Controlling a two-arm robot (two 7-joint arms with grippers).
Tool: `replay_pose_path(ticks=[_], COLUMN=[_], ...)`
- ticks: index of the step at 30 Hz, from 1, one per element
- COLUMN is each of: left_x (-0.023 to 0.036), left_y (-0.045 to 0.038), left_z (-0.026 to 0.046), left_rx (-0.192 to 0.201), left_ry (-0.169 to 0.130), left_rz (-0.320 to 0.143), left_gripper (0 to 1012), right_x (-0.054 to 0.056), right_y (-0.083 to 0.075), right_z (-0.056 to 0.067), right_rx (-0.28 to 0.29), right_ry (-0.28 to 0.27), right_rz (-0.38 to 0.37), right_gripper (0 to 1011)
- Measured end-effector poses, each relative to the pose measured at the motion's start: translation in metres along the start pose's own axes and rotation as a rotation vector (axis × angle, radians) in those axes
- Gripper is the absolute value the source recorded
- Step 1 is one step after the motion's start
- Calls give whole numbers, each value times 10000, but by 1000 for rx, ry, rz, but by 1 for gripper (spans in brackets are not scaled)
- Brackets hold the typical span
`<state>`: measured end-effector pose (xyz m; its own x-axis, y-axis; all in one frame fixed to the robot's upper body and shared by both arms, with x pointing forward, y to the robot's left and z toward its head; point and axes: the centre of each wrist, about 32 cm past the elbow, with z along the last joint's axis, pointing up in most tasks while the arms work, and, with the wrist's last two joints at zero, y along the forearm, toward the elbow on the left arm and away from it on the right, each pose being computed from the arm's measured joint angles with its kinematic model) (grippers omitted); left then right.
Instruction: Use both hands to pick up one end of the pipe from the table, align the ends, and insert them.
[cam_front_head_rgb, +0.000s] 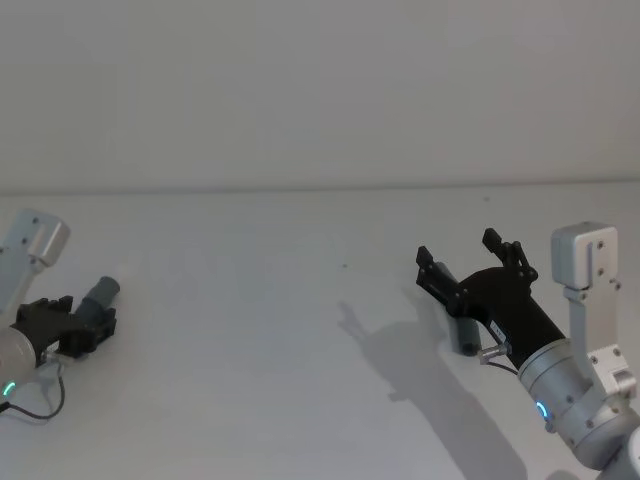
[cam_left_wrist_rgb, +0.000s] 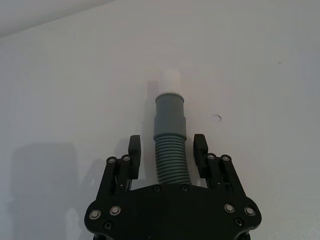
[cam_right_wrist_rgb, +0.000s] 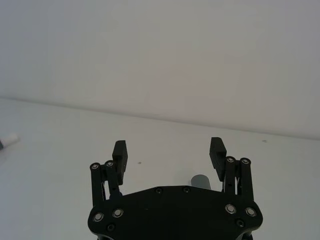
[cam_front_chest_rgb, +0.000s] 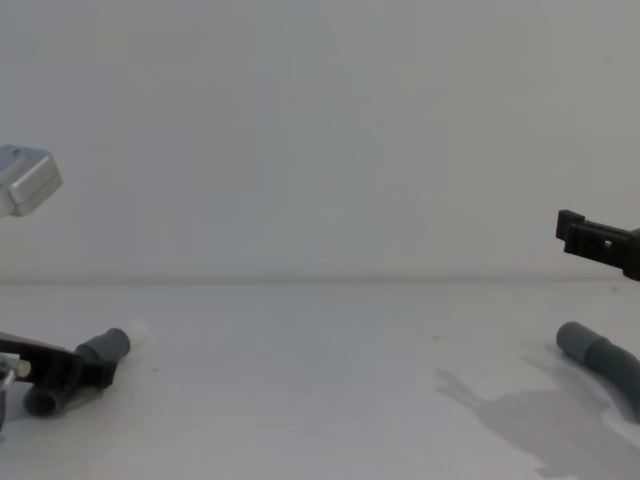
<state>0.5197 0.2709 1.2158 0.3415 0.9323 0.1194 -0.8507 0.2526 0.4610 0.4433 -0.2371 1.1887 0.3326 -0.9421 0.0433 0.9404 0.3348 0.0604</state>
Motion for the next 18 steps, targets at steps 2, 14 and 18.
replay_pose_path(ticks=[2,14,18], left_x=[0,0,1], left_y=[0,0,0], left_z=[0,0,0], left_rx=[0,0,0], left_ry=[0,0,0], left_rz=[0,0,0], left_gripper=[595,515,485], right_x=[0,0,0], right_y=[0,0,0], right_z=[0,0,0], right_rx=[0,0,0], right_ry=[0,0,0], right_rz=[0,0,0], right_gripper=[1000,1000,1000])
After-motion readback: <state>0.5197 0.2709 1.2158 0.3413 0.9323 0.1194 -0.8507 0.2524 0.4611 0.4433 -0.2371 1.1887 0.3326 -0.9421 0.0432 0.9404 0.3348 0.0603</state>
